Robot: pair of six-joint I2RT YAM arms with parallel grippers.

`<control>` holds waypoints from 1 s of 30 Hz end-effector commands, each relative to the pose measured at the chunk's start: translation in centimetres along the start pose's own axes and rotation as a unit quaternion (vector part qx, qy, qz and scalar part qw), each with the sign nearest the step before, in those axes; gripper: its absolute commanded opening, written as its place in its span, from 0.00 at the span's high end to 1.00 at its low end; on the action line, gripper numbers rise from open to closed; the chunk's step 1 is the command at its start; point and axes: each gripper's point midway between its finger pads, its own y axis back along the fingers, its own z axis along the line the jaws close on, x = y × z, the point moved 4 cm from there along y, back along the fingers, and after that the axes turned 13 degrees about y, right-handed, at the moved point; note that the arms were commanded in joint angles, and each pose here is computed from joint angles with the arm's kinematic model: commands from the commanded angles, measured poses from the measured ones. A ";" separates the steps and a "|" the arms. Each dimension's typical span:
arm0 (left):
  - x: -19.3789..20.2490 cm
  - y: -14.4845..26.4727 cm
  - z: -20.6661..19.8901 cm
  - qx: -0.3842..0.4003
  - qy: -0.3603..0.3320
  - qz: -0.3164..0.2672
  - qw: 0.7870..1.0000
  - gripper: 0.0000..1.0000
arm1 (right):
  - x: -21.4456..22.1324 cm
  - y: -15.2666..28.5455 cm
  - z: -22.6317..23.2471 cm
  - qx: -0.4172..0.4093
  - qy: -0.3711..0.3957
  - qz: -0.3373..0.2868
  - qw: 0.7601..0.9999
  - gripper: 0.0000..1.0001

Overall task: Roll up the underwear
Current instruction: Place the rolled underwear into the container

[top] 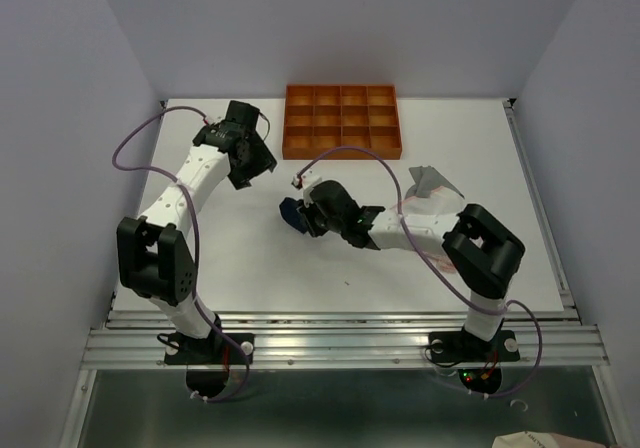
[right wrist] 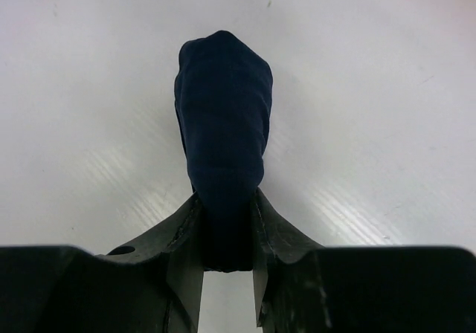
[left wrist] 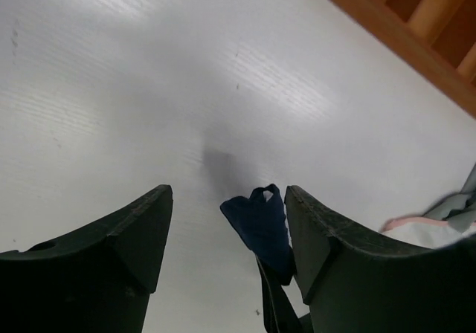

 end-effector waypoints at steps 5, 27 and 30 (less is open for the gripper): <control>-4.8 2.1 -4.3 0.066 -0.020 -0.065 0.995 0.27 | -7.4 3.2 -6.9 0.028 -0.031 -0.121 0.992 0.99; -9.8 -11.0 -15.4 0.143 -0.182 -0.081 0.969 0.32 | -5.7 8.5 -33.6 0.254 0.006 -0.100 0.962 0.99; -9.7 -13.0 -15.3 0.134 -0.194 -0.081 0.969 0.34 | -5.0 8.5 -35.7 0.270 0.012 -0.087 0.959 0.99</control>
